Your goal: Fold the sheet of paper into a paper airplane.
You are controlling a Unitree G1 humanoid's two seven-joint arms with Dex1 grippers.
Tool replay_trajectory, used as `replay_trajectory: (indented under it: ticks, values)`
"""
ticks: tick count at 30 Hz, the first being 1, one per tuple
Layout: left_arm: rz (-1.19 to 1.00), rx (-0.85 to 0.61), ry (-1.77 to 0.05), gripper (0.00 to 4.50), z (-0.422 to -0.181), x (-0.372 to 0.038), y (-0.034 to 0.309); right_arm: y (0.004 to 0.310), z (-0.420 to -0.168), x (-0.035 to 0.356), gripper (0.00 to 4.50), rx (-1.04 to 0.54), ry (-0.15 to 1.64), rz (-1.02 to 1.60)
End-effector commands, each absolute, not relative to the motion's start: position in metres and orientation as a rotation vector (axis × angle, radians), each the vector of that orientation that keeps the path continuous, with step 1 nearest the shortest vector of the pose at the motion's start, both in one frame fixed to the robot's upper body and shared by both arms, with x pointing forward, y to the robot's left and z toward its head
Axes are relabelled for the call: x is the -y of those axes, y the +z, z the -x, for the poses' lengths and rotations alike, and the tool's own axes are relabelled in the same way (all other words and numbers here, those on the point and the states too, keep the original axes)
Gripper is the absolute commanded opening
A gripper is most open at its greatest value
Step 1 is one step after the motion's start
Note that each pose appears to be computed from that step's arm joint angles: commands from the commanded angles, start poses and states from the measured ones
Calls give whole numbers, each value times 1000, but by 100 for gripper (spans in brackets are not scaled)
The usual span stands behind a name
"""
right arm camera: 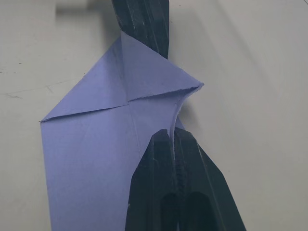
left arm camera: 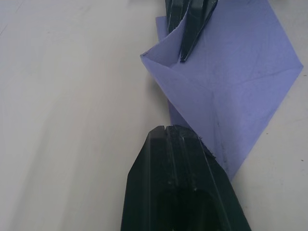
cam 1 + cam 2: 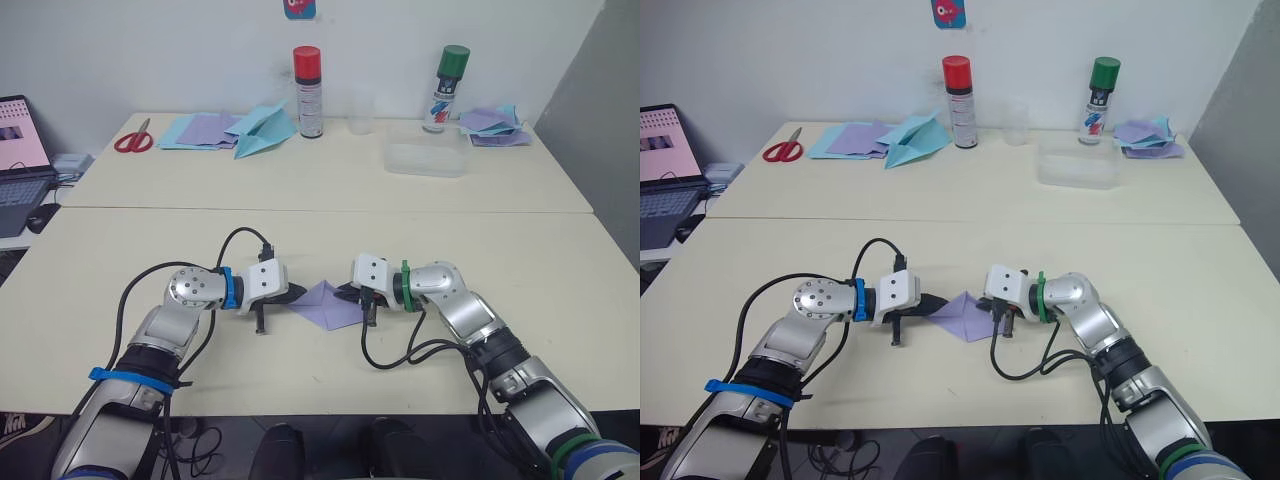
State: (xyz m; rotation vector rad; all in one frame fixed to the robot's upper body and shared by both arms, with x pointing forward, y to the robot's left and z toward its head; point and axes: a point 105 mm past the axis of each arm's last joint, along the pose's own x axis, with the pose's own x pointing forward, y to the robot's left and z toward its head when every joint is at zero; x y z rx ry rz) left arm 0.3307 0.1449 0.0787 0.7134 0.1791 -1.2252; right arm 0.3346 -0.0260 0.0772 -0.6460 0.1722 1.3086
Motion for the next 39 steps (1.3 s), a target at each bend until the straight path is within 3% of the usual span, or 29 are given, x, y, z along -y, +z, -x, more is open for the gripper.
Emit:
replay_trajectory:
  ticks: [1,6,11,15,21,36,39]
  values:
    - [-713,-237,-1191,0,-334,-158,79,61,-336,35,6,-248,1292,676]
    - [-566,-137,-1092,0,-346,-160,136,57,-334,35,6,-264,1296,677]
    - [-453,-88,-1137,0,-324,-137,165,56,-334,35,6,-271,1293,668]
    - [-446,-112,-1164,0,-309,-122,156,57,-334,36,6,-268,1291,664]
    - [-559,-219,-1111,0,-309,-128,101,58,-333,34,6,-261,1293,659]
    - [-307,-477,-1057,0,-301,-140,49,69,-334,30,6,-234,1293,586]
    - [-318,-550,-1056,0,-294,-144,38,83,-332,33,58,-230,1299,495]
